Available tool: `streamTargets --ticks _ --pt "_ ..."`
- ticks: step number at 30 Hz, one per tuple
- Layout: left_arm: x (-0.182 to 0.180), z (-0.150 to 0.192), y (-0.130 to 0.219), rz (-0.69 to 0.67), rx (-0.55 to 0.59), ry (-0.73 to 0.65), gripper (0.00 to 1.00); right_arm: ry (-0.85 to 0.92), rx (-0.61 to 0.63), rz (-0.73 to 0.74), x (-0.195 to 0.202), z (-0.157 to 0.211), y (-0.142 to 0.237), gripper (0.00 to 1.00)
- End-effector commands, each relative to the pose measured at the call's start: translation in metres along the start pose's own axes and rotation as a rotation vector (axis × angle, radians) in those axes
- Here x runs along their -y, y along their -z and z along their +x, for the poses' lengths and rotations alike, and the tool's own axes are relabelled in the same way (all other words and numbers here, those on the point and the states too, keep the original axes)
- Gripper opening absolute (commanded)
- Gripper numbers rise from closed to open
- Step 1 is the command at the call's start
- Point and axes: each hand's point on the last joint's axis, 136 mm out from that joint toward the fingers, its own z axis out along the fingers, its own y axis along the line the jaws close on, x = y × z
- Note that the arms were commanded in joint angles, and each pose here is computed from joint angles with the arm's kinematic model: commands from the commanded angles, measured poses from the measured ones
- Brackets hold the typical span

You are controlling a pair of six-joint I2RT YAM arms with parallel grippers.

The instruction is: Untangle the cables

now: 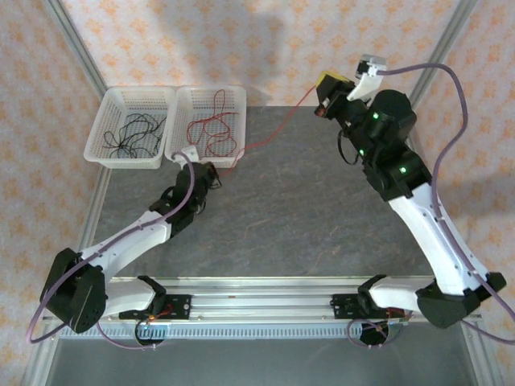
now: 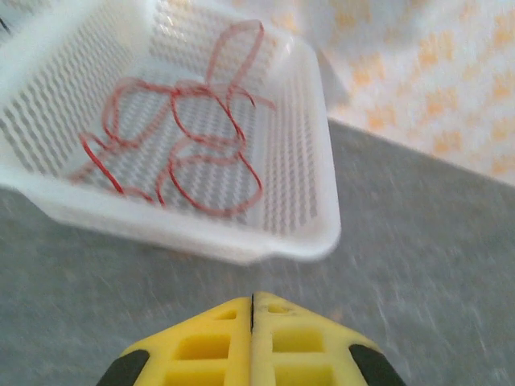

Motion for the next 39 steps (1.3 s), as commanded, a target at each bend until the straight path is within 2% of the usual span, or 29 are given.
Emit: streamTargets --ticks 1,4,7,14,22,28,33,35,36,37,39 --pt "-0.019 -0.049 0.003 -0.114 0.077 -0.064 0.0 0.03 0.1 -0.102 -0.022 -0.025 -0.018 0.0" --pt "-0.025 -0.079 -0.004 -0.138 0.124 -0.056 0.0 0.033 0.098 -0.167 -0.032 -0.015 -0.045 0.0" --pt "-0.03 -0.096 -0.019 -0.169 0.146 -0.059 0.0 0.03 0.084 -0.214 -0.038 0.001 -0.077 0.0" --pt "-0.045 -0.113 -0.063 -0.248 0.167 -0.055 0.0 0.028 0.011 -0.297 -0.052 0.055 -0.163 0.0" --pt "-0.059 -0.127 -0.098 -0.328 0.213 -0.036 0.0 0.05 -0.121 -0.31 -0.062 0.17 -0.262 0.0" --pt "-0.063 -0.11 -0.138 -0.356 0.174 -0.063 0.0 0.039 -0.214 -0.246 -0.032 0.273 -0.292 0.0" --pt "-0.071 -0.087 -0.164 -0.378 0.135 -0.084 0.0 0.038 -0.286 -0.203 -0.01 0.334 -0.301 0.0" --pt "-0.07 -0.081 -0.17 -0.37 0.123 -0.088 0.13 0.046 -0.311 -0.188 -0.004 0.35 -0.302 0.0" --pt "-0.069 -0.081 -0.171 -0.361 0.12 -0.087 0.23 0.054 -0.321 -0.179 -0.001 0.356 -0.302 0.0" --pt "-0.066 -0.082 -0.171 -0.349 0.122 -0.085 0.35 0.061 -0.331 -0.172 0.001 0.36 -0.302 0.05" --pt "-0.062 -0.09 -0.168 -0.333 0.137 -0.082 0.52 0.075 -0.344 -0.164 0.004 0.364 -0.301 0.17"
